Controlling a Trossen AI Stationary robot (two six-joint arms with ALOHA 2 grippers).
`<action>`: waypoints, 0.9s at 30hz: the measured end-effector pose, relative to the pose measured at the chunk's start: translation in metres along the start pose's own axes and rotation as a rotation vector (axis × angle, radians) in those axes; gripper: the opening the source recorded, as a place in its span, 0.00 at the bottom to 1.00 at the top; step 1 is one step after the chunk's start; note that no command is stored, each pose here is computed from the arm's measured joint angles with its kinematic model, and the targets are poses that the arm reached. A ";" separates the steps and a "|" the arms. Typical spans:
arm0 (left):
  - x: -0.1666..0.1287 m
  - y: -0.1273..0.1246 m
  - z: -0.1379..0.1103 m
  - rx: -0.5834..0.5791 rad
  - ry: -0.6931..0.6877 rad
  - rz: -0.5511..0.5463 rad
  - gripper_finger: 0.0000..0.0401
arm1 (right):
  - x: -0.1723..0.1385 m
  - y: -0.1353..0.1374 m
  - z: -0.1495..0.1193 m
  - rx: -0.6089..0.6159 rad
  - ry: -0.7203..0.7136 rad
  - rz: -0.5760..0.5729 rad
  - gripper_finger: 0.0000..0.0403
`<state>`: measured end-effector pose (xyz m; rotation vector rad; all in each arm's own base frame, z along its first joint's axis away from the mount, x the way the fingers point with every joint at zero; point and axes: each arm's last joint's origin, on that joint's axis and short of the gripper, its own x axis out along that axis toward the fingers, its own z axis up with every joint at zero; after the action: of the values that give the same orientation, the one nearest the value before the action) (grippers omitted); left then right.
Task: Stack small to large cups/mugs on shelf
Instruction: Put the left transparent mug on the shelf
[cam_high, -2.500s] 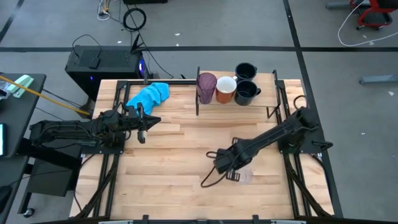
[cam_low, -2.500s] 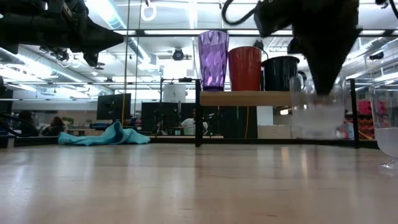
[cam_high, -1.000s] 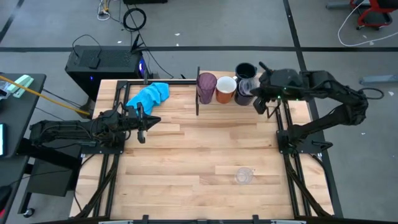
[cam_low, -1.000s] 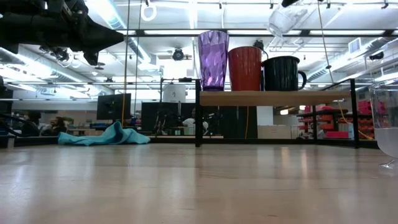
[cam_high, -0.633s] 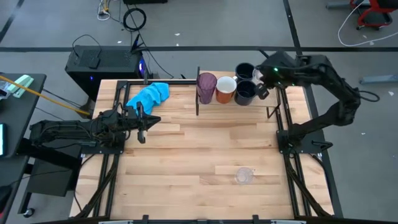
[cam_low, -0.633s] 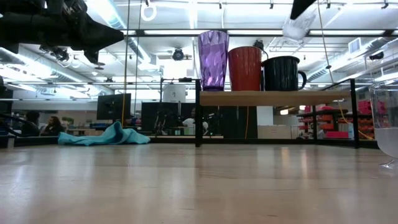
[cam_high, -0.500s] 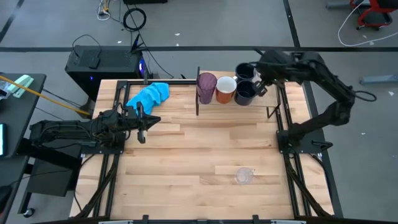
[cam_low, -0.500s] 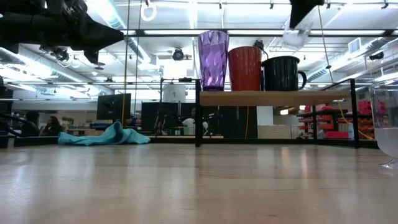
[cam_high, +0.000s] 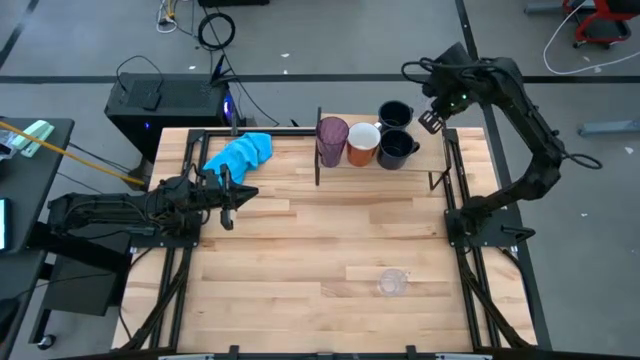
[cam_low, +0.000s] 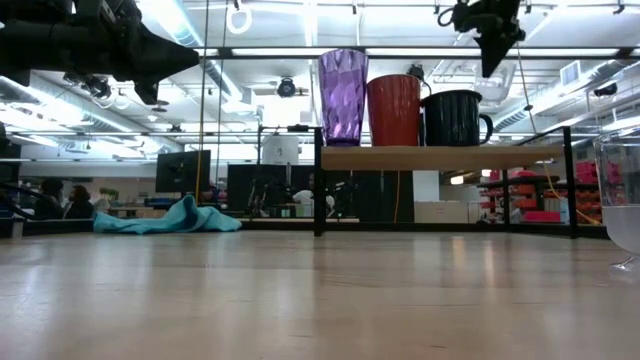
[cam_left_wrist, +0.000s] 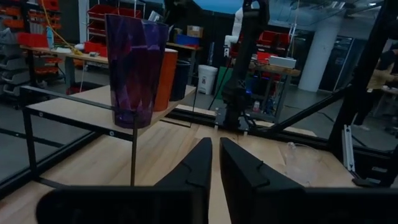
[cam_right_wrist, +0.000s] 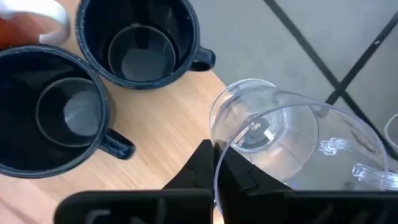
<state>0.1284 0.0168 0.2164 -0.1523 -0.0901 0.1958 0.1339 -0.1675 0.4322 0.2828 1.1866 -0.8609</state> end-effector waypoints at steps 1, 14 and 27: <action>0.000 0.000 0.000 0.000 0.000 0.000 0.09 | 0.002 -0.003 0.001 0.000 0.007 0.008 0.02; 0.000 0.000 0.001 -0.020 -0.006 -0.001 0.08 | 0.042 -0.008 0.007 -0.113 0.135 0.089 0.02; 0.000 0.000 0.001 -0.020 -0.006 -0.001 0.08 | 0.073 -0.014 -0.004 -0.068 0.234 0.186 0.02</action>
<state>0.1283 0.0168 0.2170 -0.1717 -0.0981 0.1945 0.1289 -0.2056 0.3689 0.4402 1.3805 -0.6351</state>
